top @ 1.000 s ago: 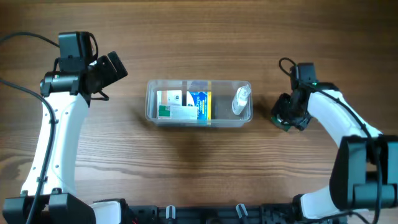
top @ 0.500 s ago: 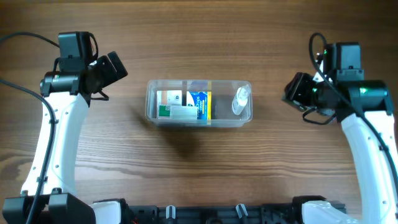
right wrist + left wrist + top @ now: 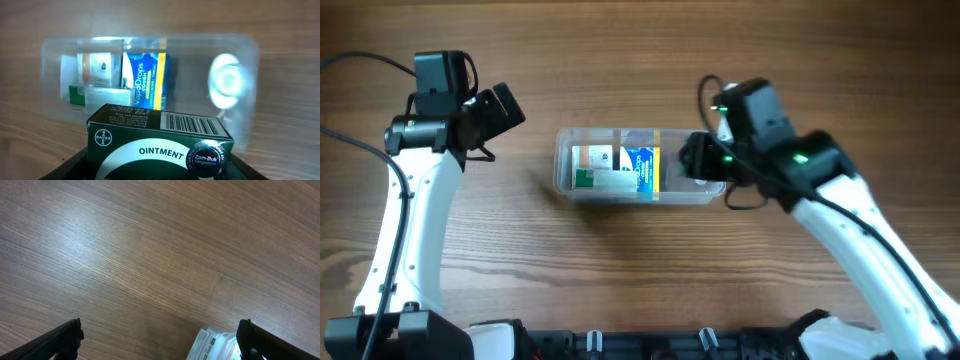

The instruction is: Pack container

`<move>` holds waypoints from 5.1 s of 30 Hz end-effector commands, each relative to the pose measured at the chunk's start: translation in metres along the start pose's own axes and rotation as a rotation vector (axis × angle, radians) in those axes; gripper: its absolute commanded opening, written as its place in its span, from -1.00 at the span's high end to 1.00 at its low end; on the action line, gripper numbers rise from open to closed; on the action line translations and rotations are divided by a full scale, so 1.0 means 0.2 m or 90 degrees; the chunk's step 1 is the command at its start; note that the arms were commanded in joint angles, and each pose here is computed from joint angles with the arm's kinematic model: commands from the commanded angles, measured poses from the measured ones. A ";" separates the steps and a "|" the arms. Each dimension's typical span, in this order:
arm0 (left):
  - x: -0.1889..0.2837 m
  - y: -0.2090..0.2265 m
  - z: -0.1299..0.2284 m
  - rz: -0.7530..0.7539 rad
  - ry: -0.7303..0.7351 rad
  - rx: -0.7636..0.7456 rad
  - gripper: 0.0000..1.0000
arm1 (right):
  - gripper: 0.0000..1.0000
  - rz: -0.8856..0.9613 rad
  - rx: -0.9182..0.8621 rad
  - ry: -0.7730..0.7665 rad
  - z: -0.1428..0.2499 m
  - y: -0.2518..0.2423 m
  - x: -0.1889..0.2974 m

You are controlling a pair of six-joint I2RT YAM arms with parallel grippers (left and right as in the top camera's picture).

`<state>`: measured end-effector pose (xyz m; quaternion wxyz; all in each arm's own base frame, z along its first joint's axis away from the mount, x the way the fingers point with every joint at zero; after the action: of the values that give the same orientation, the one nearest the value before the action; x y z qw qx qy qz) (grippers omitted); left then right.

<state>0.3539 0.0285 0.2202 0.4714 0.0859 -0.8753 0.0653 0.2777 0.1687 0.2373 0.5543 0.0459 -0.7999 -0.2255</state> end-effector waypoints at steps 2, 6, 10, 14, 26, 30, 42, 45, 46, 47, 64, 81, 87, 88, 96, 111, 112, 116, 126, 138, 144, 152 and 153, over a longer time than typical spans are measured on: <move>0.02 0.01 -0.01 -0.004 -0.009 0.011 -0.99 | -0.11 0.031 0.026 0.018 0.01 0.08 -0.22; 0.02 0.01 -0.01 -0.004 -0.009 0.011 -0.99 | -0.09 0.068 0.054 0.015 -0.01 0.05 -0.32; 0.02 0.01 -0.01 -0.004 -0.009 0.011 -0.99 | -0.09 0.100 0.093 0.033 0.01 0.02 -0.39; 0.02 0.01 -0.01 -0.004 -0.009 0.011 -0.99 | -0.09 0.118 0.096 0.025 0.00 0.00 -0.41; 0.02 0.01 -0.01 -0.004 -0.009 0.011 -1.00 | -0.12 0.154 0.108 0.053 0.04 -0.02 -0.57; 0.02 0.01 -0.01 -0.004 -0.009 0.011 -0.99 | -0.30 0.159 0.108 0.058 0.04 -0.03 -0.59; 0.02 0.01 -0.01 -0.004 -0.009 0.011 -1.00 | -0.55 0.148 0.106 0.069 0.06 -0.02 -0.59; 0.02 0.01 -0.01 -0.004 -0.009 0.011 -0.99 | -0.54 0.126 0.103 0.081 0.07 0.01 -0.58; 0.02 0.01 -0.01 -0.004 -0.009 0.011 -1.00 | -0.54 0.115 0.104 0.083 0.07 0.02 -0.57; 0.02 0.01 -0.01 -0.004 -0.009 0.011 -0.99 | -0.54 0.105 0.105 0.083 0.07 0.03 -0.56; 0.02 0.01 -0.01 -0.004 -0.009 0.011 -0.99 | -0.99 -0.203 0.140 -0.316 0.17 -0.06 0.96; 0.02 0.01 -0.01 -0.004 -0.009 0.011 -0.99 | -0.99 -0.312 0.134 -0.456 0.65 -0.61 1.40; 0.02 0.01 -0.01 -0.004 -0.009 0.011 -1.00 | -0.99 -0.298 0.139 -0.439 0.69 -0.66 1.37; 0.02 0.01 -0.01 -0.004 -0.009 0.011 -0.99 | -1.00 -0.299 0.142 -0.435 0.69 -0.66 1.37; 0.02 0.01 -0.01 -0.004 -0.009 0.011 -0.99 | -0.99 -0.365 0.197 -0.456 0.76 -0.66 1.43; 0.02 0.01 -0.01 -0.004 -0.009 0.011 -0.99 | -1.00 -0.446 0.233 -0.467 0.88 -0.72 1.37; 0.02 0.01 -0.01 -0.004 -0.009 0.011 -1.00 | -0.99 -0.466 0.243 -0.461 0.87 -0.67 1.34; 0.02 0.01 -0.01 -0.004 -0.009 0.011 -1.00 | -1.00 -0.529 0.270 -0.428 0.79 -0.49 1.17; 0.02 0.01 -0.01 -0.004 -0.009 0.011 -1.00 | -0.99 -0.562 0.187 -0.411 0.59 -0.32 0.55; 0.02 0.01 -0.01 -0.004 -0.009 0.011 -1.00 | -0.99 -0.519 0.171 -0.414 0.56 -0.36 0.23; 0.02 0.01 -0.01 -0.004 -0.009 0.011 -1.00 | -1.00 -0.511 0.182 -0.405 0.59 -0.39 0.10; 0.02 0.01 -0.01 -0.004 -0.009 0.011 -1.00 | -1.00 -0.488 0.182 -0.398 0.60 -0.43 -0.02; 0.02 0.01 -0.01 -0.004 -0.009 0.011 -0.99 | -0.99 -0.476 0.175 -0.402 0.60 -0.45 -0.03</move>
<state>0.3539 0.0285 0.2202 0.4714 0.0859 -0.8753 0.0653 0.1521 0.1305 0.1647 0.1613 0.3472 -0.8697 -0.3115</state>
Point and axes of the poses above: each gripper's point midway between its finger pads, its own x axis back along the fingers, its own y axis along the line the jaws close on, z = x × y, the point moved 5 cm from there along x, back along the fingers, and after that the axes turned 15 degrees about -x, right-handed, at the moved point
